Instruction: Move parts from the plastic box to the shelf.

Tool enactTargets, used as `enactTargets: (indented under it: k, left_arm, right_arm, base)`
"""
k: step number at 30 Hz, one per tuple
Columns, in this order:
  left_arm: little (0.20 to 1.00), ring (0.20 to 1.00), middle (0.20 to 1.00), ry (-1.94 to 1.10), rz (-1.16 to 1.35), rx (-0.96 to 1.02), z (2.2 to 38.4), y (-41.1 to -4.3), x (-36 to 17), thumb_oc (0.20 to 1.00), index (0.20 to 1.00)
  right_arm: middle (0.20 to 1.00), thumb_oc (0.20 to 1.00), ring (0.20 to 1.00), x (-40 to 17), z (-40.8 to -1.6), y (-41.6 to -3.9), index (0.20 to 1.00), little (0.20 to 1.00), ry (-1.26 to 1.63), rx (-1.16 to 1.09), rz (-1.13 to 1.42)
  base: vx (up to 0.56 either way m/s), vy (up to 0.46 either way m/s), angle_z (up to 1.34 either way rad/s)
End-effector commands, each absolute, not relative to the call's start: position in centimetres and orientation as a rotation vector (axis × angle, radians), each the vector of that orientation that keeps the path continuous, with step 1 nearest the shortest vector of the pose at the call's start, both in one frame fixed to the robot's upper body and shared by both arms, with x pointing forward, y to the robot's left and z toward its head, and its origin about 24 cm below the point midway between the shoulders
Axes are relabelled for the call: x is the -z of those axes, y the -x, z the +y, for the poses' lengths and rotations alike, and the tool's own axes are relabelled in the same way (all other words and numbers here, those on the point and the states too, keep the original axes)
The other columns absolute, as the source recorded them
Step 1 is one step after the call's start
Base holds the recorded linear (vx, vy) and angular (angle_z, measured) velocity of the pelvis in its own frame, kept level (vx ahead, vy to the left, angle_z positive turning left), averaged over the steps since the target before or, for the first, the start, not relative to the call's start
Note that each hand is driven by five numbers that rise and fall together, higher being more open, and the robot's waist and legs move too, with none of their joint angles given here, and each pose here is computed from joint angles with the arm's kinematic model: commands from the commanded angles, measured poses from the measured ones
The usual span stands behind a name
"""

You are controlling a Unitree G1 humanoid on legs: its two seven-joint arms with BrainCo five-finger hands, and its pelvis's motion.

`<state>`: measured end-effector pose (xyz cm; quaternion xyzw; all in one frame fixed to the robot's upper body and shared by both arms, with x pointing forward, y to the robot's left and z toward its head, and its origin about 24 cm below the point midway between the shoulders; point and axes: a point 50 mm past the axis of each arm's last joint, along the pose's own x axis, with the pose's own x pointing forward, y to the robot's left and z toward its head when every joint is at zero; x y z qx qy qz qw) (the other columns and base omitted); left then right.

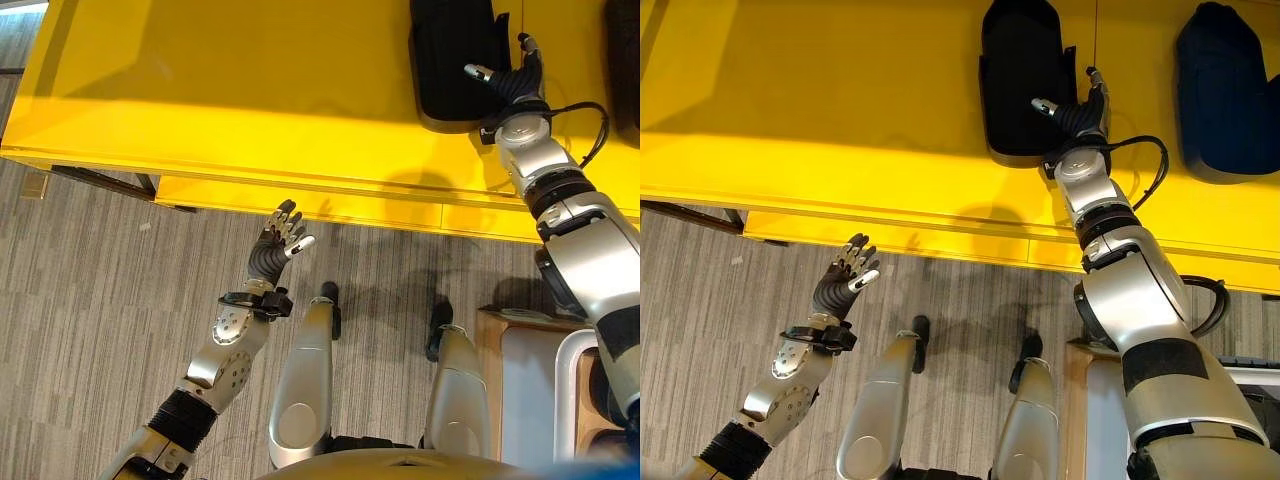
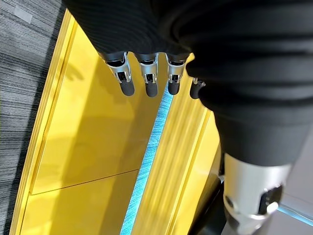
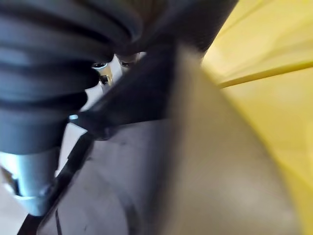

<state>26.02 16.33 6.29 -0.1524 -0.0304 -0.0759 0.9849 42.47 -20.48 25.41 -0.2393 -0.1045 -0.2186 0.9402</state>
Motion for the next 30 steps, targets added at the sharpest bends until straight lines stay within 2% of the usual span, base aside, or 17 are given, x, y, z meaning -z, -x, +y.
enactTargets:
  k: [1, 18, 30]
  left_arm:
    - [1.0, 1.0, 1.0, 0.333, -0.178, 0.18, 16.2, -26.0, -8.7, 1.0, 1.0]
    - [1.0, 1.0, 1.0, 0.355, -0.167, 0.135, 16.6, -25.9, -8.4, 1.0, 1.0]
    - [1.0, 1.0, 1.0, 0.353, -0.166, 0.124, 16.8, -25.8, -8.3, 1.0, 1.0]
  right_arm:
    - [1.0, 1.0, 1.0, -29.8, -18.4, -42.2, 1.0, 1.0, 0.452, 0.41, -0.393]
    - [1.0, 1.0, 1.0, -29.3, -14.9, -41.5, 1.0, 1.0, 0.172, 0.313, -0.491]
    - [1.0, 1.0, 1.0, -30.1, -15.8, -41.0, 1.0, 1.0, 0.114, 0.348, -0.538]
  base:
    - [0.0, 0.0, 0.0]
    - [0.0, 0.0, 0.0]
    - [0.0, 0.0, 0.0]
